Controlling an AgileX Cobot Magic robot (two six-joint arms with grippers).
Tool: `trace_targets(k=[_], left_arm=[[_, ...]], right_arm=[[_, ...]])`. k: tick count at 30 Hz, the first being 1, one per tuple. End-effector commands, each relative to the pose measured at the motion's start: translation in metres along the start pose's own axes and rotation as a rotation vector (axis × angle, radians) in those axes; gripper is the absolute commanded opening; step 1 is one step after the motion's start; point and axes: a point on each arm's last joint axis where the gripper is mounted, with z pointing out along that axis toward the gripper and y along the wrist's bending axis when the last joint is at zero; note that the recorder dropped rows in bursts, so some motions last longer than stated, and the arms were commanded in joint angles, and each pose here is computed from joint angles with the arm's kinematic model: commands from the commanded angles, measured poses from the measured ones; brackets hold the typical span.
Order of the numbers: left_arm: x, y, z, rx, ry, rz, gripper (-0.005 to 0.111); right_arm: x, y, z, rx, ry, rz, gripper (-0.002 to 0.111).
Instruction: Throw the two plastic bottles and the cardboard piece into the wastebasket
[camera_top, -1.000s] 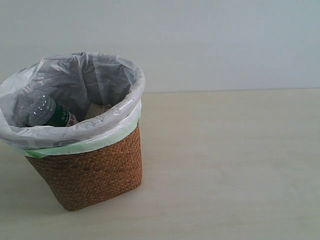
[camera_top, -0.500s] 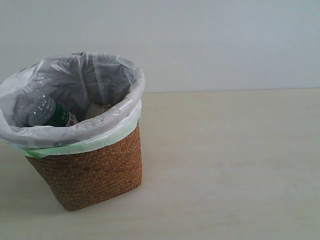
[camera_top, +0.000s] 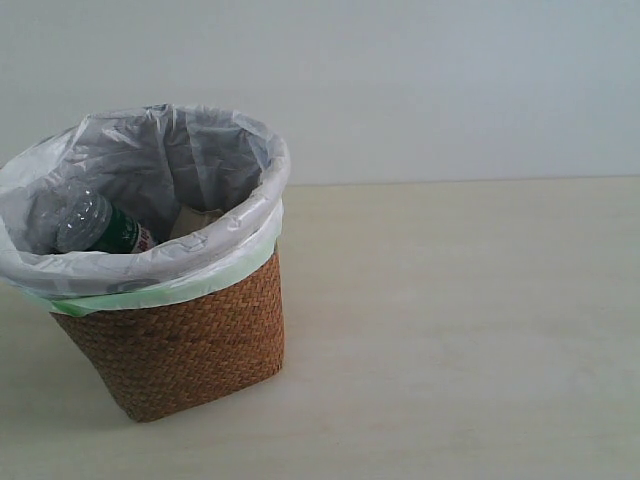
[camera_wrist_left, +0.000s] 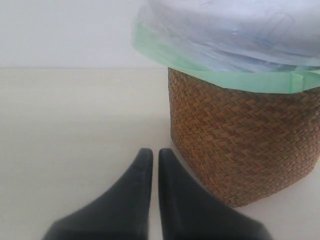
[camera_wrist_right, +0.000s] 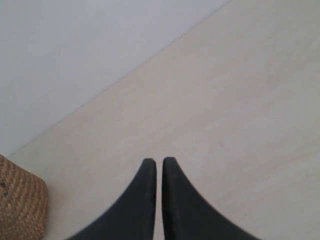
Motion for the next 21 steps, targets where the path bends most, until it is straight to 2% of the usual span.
trace_targets(k=[1,7,9,21], left_arm=[[0.0003,-0.0003,0.0,0.007,-0.008,0.002,0.004],[0.0003,-0.0003,0.0,0.007,-0.008,0.002,0.004],[0.0003,-0.0003,0.0,0.007,-0.008,0.002,0.004],[0.0003,-0.0003,0.0,0.007,-0.008,0.002,0.004]], right_arm=[[-0.0005,-0.0003,-0.0004,0.004,-0.007,-0.123,0.0],[-0.0005,-0.0003,-0.0004,0.006,-0.006,-0.563,0.0],[-0.0005,-0.0003,-0.0004,0.006,-0.006,-0.656,0.0],[-0.0005,-0.0003,-0.0004,0.006,-0.006,-0.662,0.0]])
